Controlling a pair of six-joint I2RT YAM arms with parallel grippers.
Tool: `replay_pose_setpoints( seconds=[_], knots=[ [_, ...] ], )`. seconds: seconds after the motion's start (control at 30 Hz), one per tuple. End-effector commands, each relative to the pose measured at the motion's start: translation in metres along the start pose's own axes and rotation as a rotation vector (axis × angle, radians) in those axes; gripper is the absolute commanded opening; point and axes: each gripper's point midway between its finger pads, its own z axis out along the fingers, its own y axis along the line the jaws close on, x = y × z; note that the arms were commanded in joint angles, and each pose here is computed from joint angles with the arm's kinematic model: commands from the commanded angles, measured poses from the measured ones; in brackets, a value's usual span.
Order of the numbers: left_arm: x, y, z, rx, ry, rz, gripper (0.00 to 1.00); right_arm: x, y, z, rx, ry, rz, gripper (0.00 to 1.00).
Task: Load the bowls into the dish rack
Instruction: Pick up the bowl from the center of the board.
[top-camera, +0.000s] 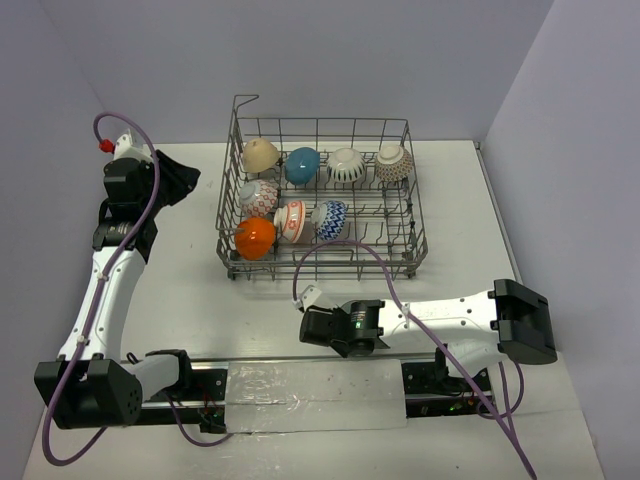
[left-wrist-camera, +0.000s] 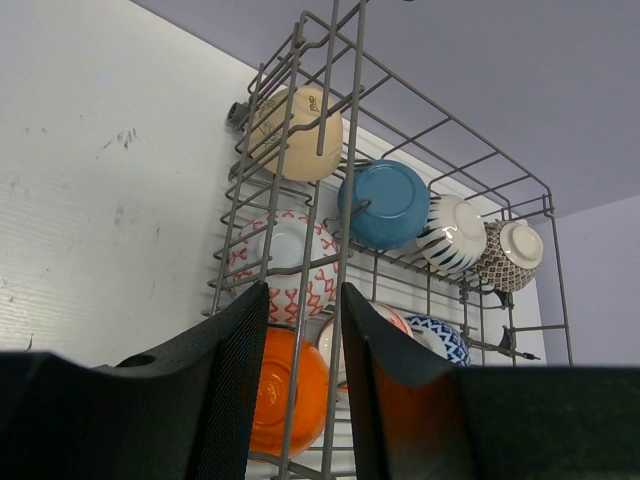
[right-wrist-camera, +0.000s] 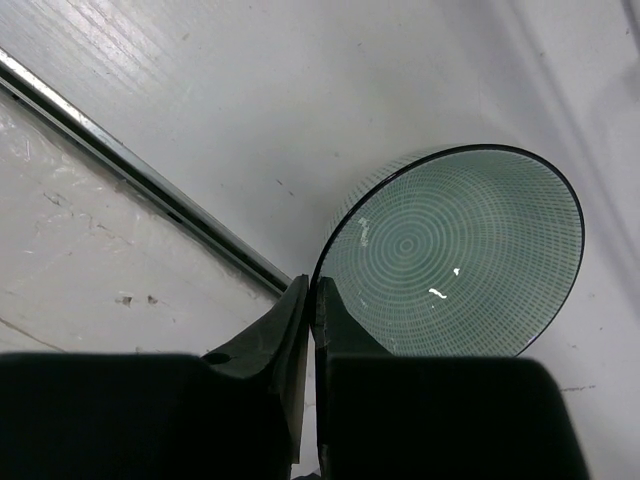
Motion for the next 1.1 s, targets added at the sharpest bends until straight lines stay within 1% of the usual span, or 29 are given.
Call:
replay_pose_setpoints(
  seconds=[0.0, 0.07, 0.13, 0.37, 0.6, 0.8, 0.93, 0.97, 1.07],
  knots=[
    [-0.01, -0.012, -0.008, 0.039, -0.043, 0.01, 0.41, -0.013, -0.001, -0.004, 0.016, -0.029, 0.025, 0.06],
    [-0.01, -0.012, -0.008, 0.04, -0.044, 0.011, 0.4, -0.014, -0.002, -0.005, 0.024, -0.032, 0.026, 0.04],
    [-0.01, -0.012, -0.008, 0.039, -0.043, 0.01, 0.41, -0.014, -0.004, -0.005, 0.037, -0.031, 0.025, 0.0],
    [-0.009, -0.012, -0.007, 0.04, -0.041, 0.009, 0.4, -0.025, -0.005, -0.014, 0.035, -0.06, 0.035, 0.0],
    [-0.009, -0.011, -0.007, 0.04, -0.041, 0.009, 0.41, -0.057, 0.0, -0.049, -0.05, -0.212, 0.081, 0.0],
    [-0.009, -0.011, -0.007, 0.04, -0.039, 0.007, 0.41, -0.074, -0.003, -0.071, -0.089, -0.298, 0.107, 0.0],
    [-0.007, -0.011, -0.006, 0.04, -0.033, 0.006, 0.4, -0.094, 0.009, -0.098, -0.208, -0.398, 0.106, 0.0],
    [-0.007, -0.01, -0.005, 0.038, -0.031, 0.004, 0.4, -0.103, 0.012, -0.113, -0.26, -0.45, 0.117, 0.0],
    [-0.007, -0.011, -0.005, 0.043, -0.029, 0.004, 0.4, -0.121, 0.014, -0.141, -0.327, -0.549, 0.124, 0.0]
  ],
)
